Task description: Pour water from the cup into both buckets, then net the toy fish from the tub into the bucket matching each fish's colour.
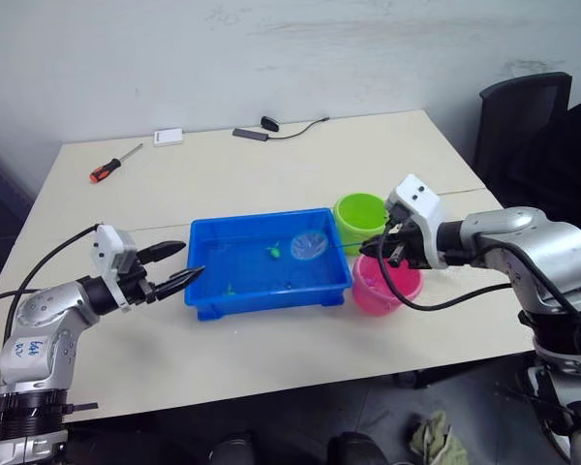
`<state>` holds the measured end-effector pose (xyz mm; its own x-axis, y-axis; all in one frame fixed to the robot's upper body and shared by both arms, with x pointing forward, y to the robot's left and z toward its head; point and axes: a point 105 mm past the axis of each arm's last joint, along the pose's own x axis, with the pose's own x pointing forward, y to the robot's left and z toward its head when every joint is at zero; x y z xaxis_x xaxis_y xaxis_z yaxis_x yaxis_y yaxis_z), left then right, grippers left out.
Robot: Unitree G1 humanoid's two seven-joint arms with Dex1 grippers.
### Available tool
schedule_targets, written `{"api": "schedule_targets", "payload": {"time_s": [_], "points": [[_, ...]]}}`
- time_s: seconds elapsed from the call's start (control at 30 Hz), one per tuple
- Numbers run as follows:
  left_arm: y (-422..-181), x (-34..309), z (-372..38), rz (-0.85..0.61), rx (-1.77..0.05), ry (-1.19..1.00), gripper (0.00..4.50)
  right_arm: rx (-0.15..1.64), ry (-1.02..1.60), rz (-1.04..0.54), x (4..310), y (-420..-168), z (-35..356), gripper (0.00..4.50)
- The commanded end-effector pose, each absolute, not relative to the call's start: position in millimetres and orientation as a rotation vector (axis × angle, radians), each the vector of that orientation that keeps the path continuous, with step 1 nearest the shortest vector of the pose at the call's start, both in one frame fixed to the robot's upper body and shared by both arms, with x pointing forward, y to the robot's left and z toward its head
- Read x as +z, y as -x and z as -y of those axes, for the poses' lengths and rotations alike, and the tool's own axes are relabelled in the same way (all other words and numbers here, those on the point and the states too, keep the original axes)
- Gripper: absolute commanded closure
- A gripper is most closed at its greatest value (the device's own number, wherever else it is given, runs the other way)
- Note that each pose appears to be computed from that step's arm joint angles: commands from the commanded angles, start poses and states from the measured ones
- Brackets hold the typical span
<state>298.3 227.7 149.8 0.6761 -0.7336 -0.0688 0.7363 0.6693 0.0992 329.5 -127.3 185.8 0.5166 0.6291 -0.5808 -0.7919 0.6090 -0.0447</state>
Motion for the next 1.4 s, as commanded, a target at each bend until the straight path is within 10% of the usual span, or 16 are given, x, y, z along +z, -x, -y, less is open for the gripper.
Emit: {"api": "schedule_targets", "payload": {"time_s": [0.03,0.83,1.4], "points": [[-293.5,164.4,-226.0,0.035,-0.825,-0.137,0.83,0.85,0.322,-0.606,178.8,-333.7,122.1,4.5],[-289.9,174.3,-223.1,0.04,-0.826,-0.149,0.83,0.802,0.284,-0.611,153.2,-380.8,64.6,4.5],[-302.8,175.6,-213.8,0.056,-0.882,-0.15,0.83,0.827,0.107,-0.425,181.3,-357.7,80.6,4.5]]}}
